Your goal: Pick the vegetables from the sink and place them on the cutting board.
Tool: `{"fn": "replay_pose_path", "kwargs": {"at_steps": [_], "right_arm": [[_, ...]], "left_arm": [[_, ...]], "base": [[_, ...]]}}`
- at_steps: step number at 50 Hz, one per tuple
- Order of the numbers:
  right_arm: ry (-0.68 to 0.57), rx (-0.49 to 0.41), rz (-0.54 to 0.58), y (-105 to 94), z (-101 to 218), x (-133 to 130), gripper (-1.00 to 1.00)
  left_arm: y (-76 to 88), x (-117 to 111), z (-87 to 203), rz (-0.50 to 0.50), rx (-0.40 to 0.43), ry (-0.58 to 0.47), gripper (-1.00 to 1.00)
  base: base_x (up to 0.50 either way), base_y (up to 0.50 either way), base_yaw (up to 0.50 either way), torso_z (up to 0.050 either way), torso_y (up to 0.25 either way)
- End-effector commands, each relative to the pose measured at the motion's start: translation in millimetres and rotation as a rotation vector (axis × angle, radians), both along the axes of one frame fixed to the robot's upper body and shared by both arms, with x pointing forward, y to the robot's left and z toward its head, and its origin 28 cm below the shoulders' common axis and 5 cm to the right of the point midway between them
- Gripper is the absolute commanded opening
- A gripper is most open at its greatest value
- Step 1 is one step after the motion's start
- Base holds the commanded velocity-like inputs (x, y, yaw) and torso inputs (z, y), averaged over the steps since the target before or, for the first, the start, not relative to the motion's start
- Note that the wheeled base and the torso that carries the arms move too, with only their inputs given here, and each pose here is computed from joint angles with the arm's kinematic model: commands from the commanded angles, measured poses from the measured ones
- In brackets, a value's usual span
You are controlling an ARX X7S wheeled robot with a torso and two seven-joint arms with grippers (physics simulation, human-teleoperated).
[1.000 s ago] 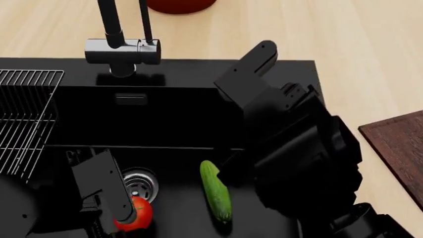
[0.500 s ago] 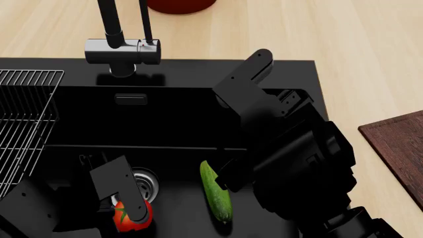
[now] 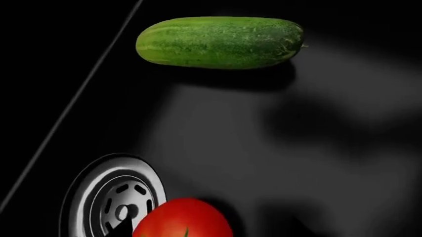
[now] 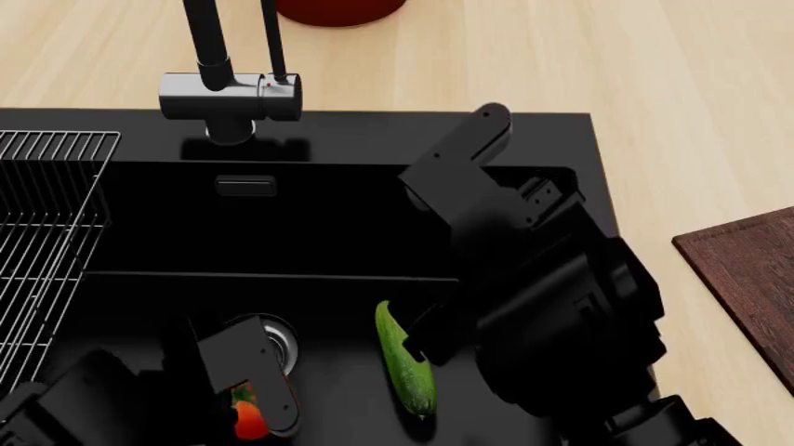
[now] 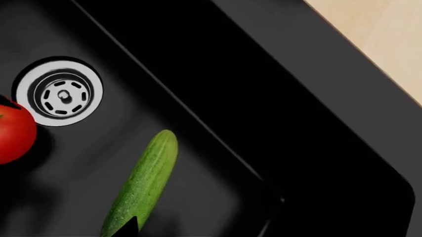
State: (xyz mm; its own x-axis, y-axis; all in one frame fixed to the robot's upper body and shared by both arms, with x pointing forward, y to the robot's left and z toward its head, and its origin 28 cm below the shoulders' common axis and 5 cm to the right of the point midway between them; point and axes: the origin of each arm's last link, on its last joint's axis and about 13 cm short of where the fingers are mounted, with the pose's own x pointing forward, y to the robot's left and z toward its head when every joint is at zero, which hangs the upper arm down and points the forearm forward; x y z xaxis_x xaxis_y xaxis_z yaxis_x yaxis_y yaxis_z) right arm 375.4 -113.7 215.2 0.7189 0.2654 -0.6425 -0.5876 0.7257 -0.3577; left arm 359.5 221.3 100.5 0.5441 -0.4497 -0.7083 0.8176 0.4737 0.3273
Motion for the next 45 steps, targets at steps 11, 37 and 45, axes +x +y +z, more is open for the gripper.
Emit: {"fn": "replay_pose_path", "kwargs": {"at_steps": [11,37,45], "right_arm": [[0.003,0.007,-0.007,-3.1,-8.3,1.5,1.00],[-0.016,0.022,-0.022,-5.3,-7.6,-1.6,1.00],[-0.019,0.022,-0.024,-1.8,-1.1,-5.3,1.00]], "left_arm": [[0.2,8.3,-12.6,0.027,0.039,0.010,1.00],[-0.7,14.0,-11.9,0.103,0.032,-0.157,-1.00],[3.3,7.9,4.2,0.135,-0.028,-0.258,-1.00]], "base": [[0.00,0.00,0.00,0.000,0.000],[0.00,0.00,0.00,0.000,-0.001],[0.00,0.00,0.00,0.000,0.000]]}}
